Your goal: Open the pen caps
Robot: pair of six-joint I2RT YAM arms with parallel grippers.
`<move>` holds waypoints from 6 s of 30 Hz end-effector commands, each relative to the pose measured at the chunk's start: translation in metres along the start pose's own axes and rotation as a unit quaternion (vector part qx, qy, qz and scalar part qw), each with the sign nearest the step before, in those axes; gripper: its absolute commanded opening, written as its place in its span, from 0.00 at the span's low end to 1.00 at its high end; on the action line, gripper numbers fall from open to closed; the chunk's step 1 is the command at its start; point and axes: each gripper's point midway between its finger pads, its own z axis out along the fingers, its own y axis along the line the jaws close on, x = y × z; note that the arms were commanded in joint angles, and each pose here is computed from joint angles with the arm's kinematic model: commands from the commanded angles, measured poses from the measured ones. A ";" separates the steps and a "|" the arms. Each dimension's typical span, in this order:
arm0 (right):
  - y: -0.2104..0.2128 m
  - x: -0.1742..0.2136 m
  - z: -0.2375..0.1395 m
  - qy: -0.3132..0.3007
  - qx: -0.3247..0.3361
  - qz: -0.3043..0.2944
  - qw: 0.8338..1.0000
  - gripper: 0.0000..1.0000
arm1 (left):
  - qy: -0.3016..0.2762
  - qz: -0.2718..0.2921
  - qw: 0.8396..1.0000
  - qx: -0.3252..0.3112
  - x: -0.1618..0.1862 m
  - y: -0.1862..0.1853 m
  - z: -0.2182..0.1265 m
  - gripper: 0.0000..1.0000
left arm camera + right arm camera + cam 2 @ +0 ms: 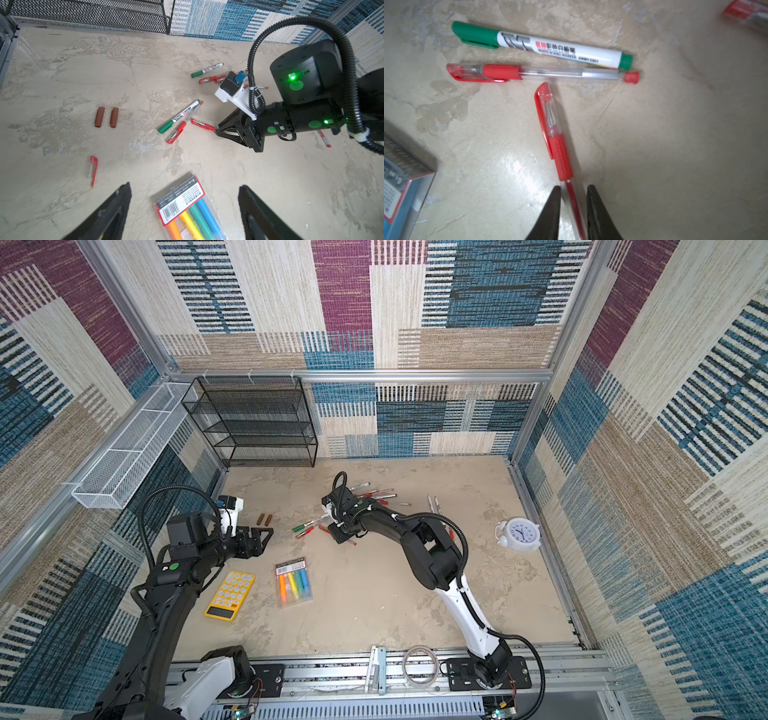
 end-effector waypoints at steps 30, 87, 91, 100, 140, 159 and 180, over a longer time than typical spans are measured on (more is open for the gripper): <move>0.086 -0.010 -0.147 -0.241 -0.157 0.097 0.953 0.04 | -0.018 -0.044 0.975 0.216 -0.018 -0.067 -0.009 0.74; 0.184 -0.031 -0.142 -0.252 -0.236 0.034 0.938 0.23 | -0.001 -0.142 0.967 0.211 -0.011 -0.071 0.019 0.00; 0.186 -0.030 -0.135 -0.248 -0.244 0.035 0.937 0.22 | -0.007 -0.142 0.966 0.215 -0.013 -0.072 0.017 0.00; 0.181 -0.011 -0.126 -0.227 -0.235 0.036 0.944 0.00 | -0.008 -0.136 0.969 0.207 -0.013 -0.069 0.015 0.00; 0.034 0.094 -0.199 -0.249 -0.005 0.133 0.959 0.00 | 0.220 -0.003 0.972 -0.086 0.035 0.072 0.078 0.00; -0.025 0.124 -0.222 -0.260 0.049 0.183 0.947 0.01 | 0.350 0.042 0.924 -0.150 0.099 0.127 0.114 0.00; -0.047 0.142 -0.222 -0.249 0.069 0.199 0.945 0.03 | 0.390 0.061 0.903 -0.169 0.106 0.136 0.134 0.13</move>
